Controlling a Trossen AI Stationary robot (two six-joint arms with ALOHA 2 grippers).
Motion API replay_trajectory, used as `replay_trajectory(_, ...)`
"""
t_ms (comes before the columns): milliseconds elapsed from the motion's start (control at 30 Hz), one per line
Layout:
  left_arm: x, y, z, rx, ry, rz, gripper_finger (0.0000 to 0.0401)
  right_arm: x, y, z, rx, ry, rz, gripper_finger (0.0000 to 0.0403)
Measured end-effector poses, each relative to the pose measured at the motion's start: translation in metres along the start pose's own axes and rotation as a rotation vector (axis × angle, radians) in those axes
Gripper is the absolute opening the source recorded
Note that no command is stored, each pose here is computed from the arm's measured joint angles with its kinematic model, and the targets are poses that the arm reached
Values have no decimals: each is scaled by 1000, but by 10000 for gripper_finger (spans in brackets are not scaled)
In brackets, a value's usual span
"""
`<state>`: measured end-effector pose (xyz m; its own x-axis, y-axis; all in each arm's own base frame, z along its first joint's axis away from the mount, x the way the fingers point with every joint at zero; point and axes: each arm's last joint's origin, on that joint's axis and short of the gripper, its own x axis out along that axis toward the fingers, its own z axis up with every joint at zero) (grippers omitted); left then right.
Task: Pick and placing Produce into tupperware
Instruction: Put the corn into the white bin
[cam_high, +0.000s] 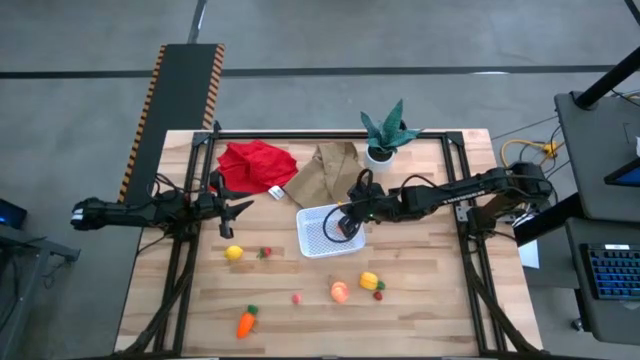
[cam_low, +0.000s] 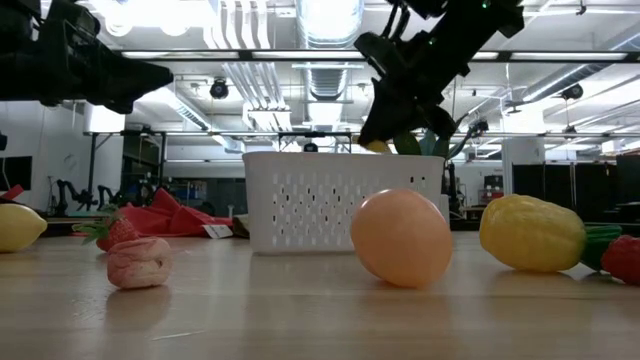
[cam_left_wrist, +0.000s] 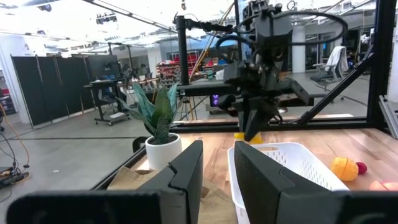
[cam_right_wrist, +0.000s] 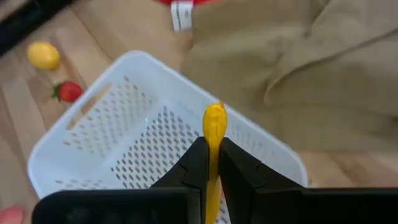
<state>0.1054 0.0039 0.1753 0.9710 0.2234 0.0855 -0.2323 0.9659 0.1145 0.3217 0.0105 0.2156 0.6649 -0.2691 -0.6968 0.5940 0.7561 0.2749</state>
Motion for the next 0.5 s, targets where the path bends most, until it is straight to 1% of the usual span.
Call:
replay_trajectory(233, 0, 0, 0, 1, 5, -1, 80, 19, -1, -11, 10, 55, -35, 27)
replay_trajectory(500, 0, 0, -1, 2, 7, -1, 80, 21, -1, -12, 14, 59, -40, 27)
